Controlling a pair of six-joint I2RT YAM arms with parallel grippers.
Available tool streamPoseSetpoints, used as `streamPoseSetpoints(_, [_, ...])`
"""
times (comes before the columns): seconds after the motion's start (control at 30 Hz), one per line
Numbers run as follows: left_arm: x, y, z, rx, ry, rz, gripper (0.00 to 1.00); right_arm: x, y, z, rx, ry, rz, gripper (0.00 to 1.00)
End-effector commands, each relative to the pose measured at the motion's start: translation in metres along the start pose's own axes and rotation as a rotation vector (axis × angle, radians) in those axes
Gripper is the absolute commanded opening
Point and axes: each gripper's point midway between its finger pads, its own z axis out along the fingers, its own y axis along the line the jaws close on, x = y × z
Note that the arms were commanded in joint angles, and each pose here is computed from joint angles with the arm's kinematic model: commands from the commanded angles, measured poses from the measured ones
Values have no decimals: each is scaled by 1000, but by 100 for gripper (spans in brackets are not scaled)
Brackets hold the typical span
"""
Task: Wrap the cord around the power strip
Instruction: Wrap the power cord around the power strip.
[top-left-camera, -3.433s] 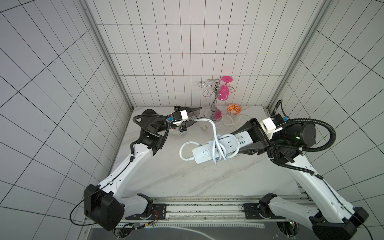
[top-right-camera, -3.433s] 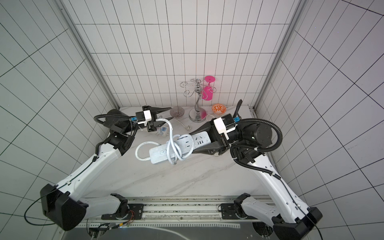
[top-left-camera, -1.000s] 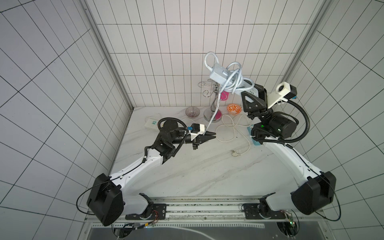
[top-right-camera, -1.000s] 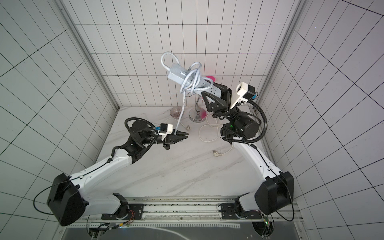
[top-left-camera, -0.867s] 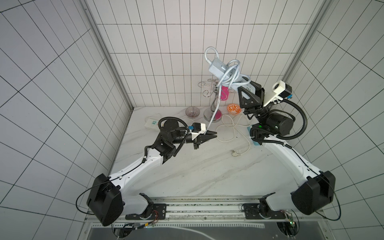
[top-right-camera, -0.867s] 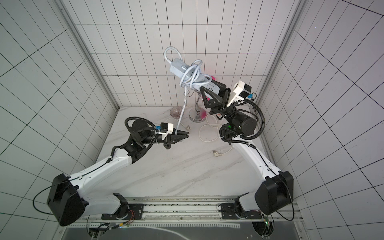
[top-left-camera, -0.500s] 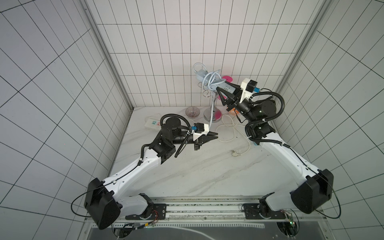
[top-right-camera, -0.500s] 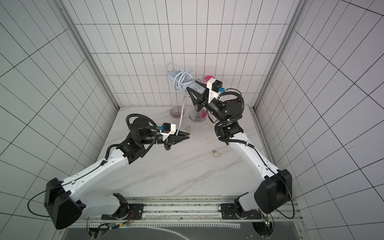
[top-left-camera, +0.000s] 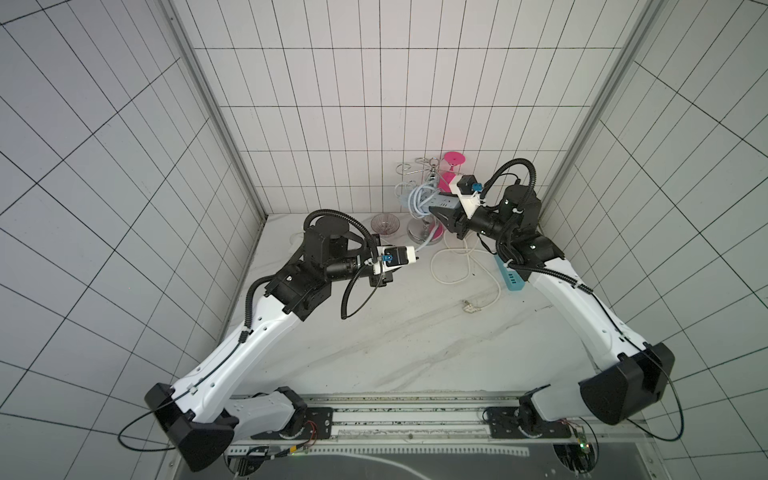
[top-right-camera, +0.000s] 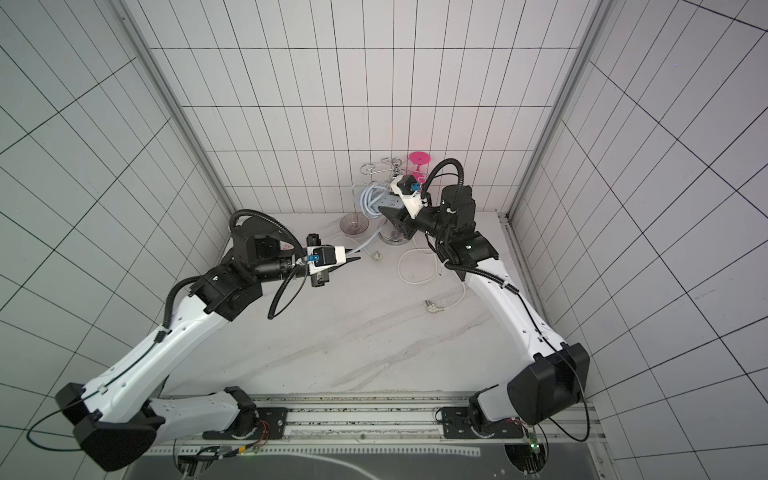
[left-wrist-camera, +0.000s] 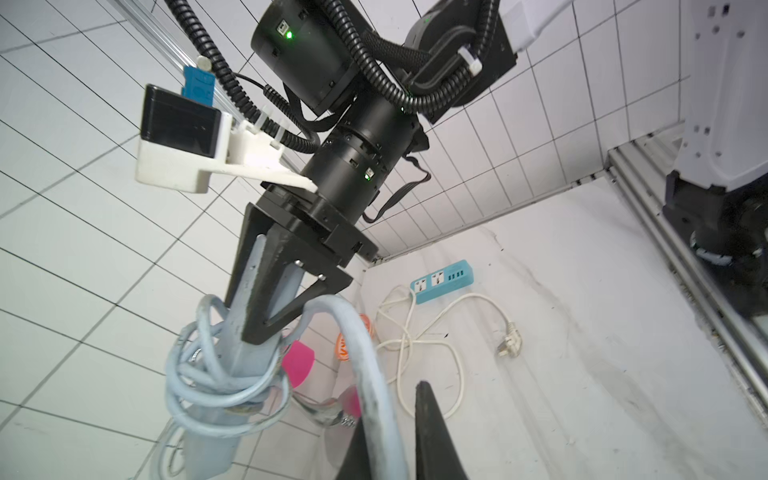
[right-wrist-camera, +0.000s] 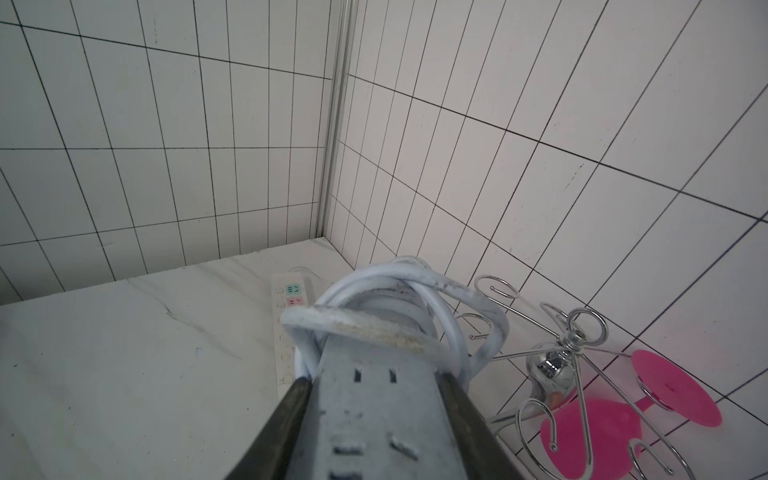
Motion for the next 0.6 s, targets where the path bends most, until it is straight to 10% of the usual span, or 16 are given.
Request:
streamPoseSetpoints(0.0, [-20, 22, -24, -92, 24, 211, 4, -59, 13, -34, -71, -83, -124, 0])
streamPoseSetpoints(0.57, [-34, 96, -19, -189, -20, 381, 3, -62, 117, -102, -495, -107, -6, 0])
